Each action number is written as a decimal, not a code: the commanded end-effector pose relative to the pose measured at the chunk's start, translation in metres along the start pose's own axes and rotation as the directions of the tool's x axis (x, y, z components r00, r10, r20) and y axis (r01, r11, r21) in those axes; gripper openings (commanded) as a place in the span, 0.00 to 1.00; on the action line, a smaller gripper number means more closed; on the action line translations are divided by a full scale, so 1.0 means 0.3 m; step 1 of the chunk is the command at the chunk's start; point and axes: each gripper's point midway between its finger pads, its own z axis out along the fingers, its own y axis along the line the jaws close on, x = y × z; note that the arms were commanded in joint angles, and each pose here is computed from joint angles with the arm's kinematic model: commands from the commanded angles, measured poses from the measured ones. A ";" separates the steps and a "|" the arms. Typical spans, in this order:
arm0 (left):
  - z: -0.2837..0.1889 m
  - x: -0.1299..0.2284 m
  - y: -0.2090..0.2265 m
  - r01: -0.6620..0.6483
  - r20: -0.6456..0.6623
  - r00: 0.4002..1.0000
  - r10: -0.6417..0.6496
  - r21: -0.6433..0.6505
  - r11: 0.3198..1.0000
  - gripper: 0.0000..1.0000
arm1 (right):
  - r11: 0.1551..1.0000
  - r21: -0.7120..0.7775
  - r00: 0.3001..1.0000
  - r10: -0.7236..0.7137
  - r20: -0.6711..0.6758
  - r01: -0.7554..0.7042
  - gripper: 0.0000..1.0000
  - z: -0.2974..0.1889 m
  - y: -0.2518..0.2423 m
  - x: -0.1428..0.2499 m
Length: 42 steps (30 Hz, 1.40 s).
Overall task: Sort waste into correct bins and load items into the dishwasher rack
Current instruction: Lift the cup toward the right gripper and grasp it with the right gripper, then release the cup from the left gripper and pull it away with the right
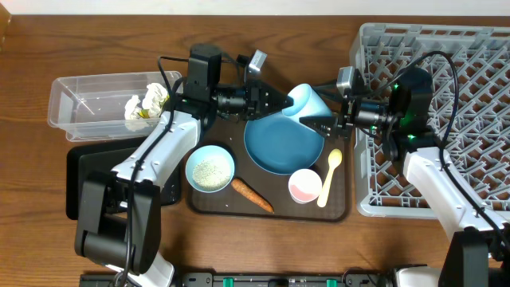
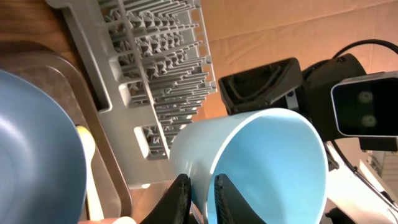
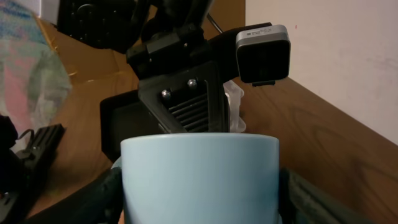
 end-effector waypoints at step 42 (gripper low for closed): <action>-0.091 -0.067 -0.096 0.025 0.038 0.999 -0.028 0.081 0.996 0.06 | 0.997 0.048 0.998 -0.063 -0.004 0.064 0.80 0.021 -0.030 -0.017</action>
